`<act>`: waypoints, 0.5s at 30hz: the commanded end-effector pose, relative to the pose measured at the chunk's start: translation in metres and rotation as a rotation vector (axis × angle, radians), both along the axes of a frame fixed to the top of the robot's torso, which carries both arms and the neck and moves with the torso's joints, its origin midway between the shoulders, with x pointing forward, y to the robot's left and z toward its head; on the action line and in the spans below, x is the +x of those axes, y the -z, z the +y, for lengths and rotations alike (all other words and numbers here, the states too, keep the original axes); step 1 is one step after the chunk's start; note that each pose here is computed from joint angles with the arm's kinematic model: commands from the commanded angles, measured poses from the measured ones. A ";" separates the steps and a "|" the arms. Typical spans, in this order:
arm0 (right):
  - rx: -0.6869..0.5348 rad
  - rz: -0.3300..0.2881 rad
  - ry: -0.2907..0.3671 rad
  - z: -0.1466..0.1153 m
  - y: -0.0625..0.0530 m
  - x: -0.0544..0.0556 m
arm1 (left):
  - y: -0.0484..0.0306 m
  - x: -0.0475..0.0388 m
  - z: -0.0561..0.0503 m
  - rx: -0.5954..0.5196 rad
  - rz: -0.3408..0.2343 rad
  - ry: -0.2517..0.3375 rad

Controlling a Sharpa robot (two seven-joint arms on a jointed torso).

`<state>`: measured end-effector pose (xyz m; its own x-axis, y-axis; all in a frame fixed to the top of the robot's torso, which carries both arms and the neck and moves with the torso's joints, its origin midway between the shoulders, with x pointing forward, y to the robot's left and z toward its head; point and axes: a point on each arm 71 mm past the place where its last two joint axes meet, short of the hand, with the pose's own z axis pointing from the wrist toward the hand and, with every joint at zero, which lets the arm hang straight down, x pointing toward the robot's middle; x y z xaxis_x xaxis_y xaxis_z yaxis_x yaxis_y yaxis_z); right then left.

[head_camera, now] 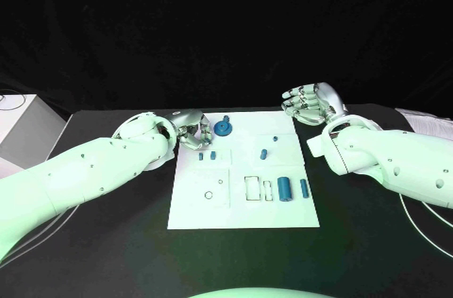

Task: Assemble the parts on the task board

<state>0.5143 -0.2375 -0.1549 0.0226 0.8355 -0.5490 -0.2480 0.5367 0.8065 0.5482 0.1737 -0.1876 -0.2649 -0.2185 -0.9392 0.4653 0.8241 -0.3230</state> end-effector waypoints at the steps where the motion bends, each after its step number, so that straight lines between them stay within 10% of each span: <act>1: -0.005 -0.009 -0.016 0.001 -0.001 -0.001 | 0.0024 -0.0018 -0.004 0.001 0.025 0.021; 15: -0.005 -0.009 -0.016 0.001 -0.001 -0.001 | 0.0018 -0.0020 -0.005 -0.008 0.021 0.025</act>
<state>0.5142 -0.2378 -0.1549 0.0230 0.8354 -0.5491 -0.2478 0.5369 0.8064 0.5486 0.1745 -0.1876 -0.2668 -0.2212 -0.9380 0.4620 0.8248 -0.3259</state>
